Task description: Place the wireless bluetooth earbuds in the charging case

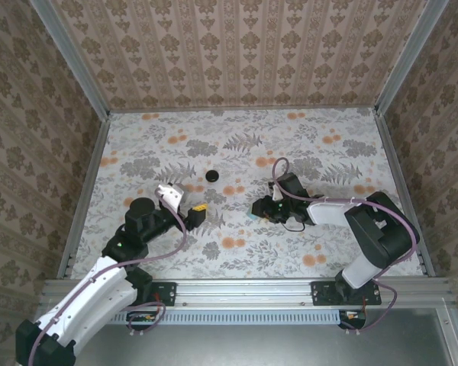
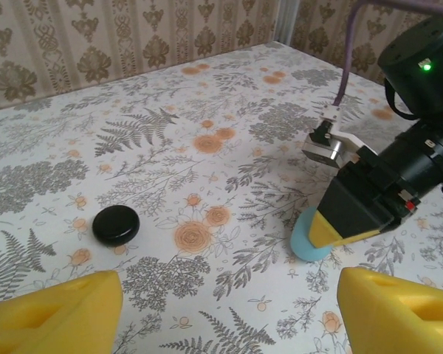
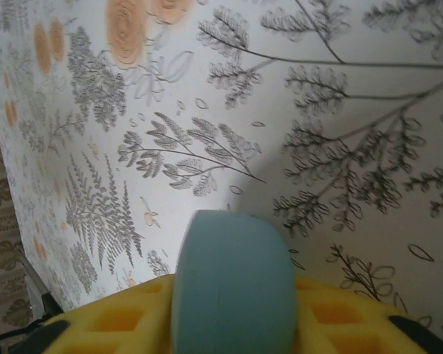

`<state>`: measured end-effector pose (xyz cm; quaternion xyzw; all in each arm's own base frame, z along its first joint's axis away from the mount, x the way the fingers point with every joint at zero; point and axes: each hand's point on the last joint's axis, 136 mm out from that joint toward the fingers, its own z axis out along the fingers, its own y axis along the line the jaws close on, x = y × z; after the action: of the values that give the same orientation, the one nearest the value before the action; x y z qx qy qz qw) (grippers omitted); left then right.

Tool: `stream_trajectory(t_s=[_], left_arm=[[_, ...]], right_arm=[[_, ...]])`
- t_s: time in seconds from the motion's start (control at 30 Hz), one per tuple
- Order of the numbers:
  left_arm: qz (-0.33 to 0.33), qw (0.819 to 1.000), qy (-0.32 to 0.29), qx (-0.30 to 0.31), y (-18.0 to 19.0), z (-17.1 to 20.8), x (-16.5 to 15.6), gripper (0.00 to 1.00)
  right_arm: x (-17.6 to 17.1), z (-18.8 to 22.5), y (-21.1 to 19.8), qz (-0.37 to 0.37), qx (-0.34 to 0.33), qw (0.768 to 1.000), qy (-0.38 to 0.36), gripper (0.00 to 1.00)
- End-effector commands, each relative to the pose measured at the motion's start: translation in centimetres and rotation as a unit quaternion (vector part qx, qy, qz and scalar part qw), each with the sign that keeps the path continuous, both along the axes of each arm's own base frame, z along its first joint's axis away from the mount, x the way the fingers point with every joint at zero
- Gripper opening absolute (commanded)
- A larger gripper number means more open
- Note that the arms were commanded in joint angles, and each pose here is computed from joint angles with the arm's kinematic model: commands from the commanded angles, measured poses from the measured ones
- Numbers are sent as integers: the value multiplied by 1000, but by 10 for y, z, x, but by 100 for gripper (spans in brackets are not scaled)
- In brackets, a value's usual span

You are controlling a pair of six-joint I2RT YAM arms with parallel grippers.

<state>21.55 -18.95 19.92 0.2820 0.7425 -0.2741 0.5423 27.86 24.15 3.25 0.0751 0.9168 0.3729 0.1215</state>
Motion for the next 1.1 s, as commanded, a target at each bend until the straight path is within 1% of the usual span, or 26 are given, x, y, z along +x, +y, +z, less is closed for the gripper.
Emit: stream_trajectory(t_s=[0.0, 0.13, 0.3, 0.4, 0.43, 0.5, 0.57, 0.63, 0.67, 0.7, 0.8, 0.87, 0.9, 0.93, 0.97, 1.07], left_arm=[[28, 1000, 13, -3, 9, -5, 4, 77], [69, 997, 16, 5, 22, -6, 14, 78], [103, 995, 0, 18, 36, 15, 36, 80], [148, 988, 5, 40, 57, 21, 58, 84], [166, 985, 9, 49, 65, 20, 65, 85], [206, 976, 23, 60, 83, 14, 79, 89], [245, 966, 51, 57, 103, 1, 94, 90], [270, 959, 76, 45, 118, -13, 106, 90], [283, 954, 85, 40, 125, -20, 112, 93], [295, 950, 90, 40, 131, -26, 116, 99], [338, 935, 93, 60, 151, -44, 124, 100], [364, 924, 87, 82, 164, -53, 126, 100], [373, 919, 90, 86, 170, -54, 127, 100], [368, 920, 85, 100, 171, -56, 127, 100], [361, 923, 70, 117, 171, -58, 129, 100], [371, 917, 53, 140, 180, -64, 130, 100]], right_arm=[[-4, -1, -7, 4, -22, 1000, 2, 47], [-3, 22, -29, -8, -75, 997, -28, 59], [6, 75, -73, -44, -155, 981, -109, 71], [14, 106, -110, -86, -211, 959, -166, 78], [17, 117, -125, -107, -231, 949, -187, 80], [22, 136, -153, -150, -267, 924, -227, 88], [26, 152, -182, -202, -296, 896, -262, 100], [30, 161, -206, -247, -303, 875, -284, 100], [32, 163, -217, -269, -306, 865, -293, 100], [33, 162, -228, -288, -310, 856, -298, 100], [42, 158, -254, -328, -331, 826, -317, 100], [49, 152, -260, -316, -360, 805, -349, 100], [52, 147, -260, -303, -375, 798, -361, 100], [56, 144, -260, -291, -387, 791, -374, 100], [59, 140, -261, -282, -401, 786, -377, 100], [71, 124, -261, -255, -424, 787, -369, 100]])
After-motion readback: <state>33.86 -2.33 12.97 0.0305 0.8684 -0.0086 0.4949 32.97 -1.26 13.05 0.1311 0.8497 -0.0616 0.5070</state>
